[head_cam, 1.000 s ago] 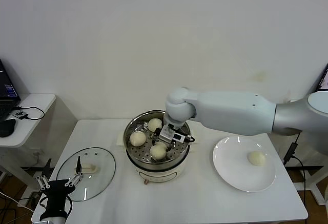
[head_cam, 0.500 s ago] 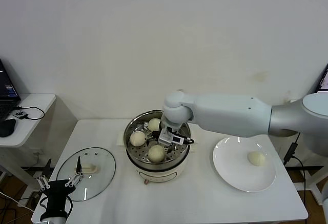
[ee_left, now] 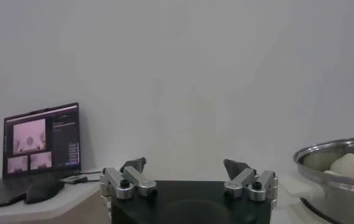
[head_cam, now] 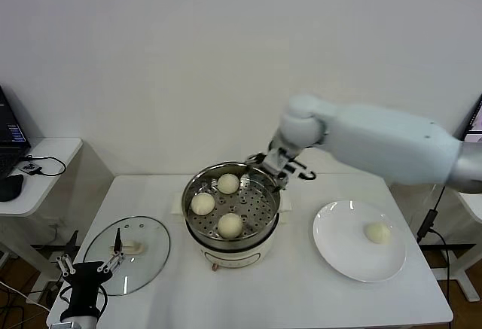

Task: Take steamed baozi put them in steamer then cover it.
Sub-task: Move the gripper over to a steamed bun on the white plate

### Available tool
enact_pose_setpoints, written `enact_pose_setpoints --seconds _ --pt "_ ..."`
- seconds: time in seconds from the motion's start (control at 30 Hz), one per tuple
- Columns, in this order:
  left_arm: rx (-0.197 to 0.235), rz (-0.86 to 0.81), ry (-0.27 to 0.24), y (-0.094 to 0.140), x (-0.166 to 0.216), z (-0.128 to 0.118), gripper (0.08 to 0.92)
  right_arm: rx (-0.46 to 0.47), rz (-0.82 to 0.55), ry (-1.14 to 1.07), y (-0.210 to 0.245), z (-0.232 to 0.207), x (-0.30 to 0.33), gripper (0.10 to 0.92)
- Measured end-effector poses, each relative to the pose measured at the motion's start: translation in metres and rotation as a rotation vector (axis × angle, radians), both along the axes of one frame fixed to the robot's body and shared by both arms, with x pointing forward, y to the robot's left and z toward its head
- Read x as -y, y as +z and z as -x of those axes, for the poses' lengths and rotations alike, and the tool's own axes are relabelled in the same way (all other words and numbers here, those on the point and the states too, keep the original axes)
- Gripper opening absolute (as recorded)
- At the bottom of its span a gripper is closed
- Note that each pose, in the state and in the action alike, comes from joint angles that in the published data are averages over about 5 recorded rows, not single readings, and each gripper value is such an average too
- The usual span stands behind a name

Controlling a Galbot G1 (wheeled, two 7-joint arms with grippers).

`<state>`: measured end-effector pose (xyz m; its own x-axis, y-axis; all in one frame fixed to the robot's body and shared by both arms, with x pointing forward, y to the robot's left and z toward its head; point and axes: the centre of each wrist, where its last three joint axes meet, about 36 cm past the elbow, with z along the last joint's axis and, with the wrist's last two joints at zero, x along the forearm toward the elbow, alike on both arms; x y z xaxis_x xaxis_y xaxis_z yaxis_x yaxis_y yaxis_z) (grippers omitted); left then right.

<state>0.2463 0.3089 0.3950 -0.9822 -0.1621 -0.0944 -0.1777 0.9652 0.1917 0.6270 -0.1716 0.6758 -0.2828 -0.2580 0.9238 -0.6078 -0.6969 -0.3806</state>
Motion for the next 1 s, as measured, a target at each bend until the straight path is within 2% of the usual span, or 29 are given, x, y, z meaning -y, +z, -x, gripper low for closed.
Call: enact_pose_setpoints --seconds 0.27,0.53,1.0 --pt "-0.002 0.002 -0.024 -0.001 0.005 -0.004 0.823 -0.024 -0.030 -0.299 -0.014 0.017 0.109 0.823" --pt "-0.011 0.001 -0.042 -0.002 0.011 -0.003 0.823 -0.054 -0.015 -0.535 -0.064 0.043 0.200 0.823" --pt "-0.019 -0.005 -0.042 -0.002 0.013 -0.001 0.823 -0.092 0.045 -0.761 -0.144 0.067 0.282 0.823"
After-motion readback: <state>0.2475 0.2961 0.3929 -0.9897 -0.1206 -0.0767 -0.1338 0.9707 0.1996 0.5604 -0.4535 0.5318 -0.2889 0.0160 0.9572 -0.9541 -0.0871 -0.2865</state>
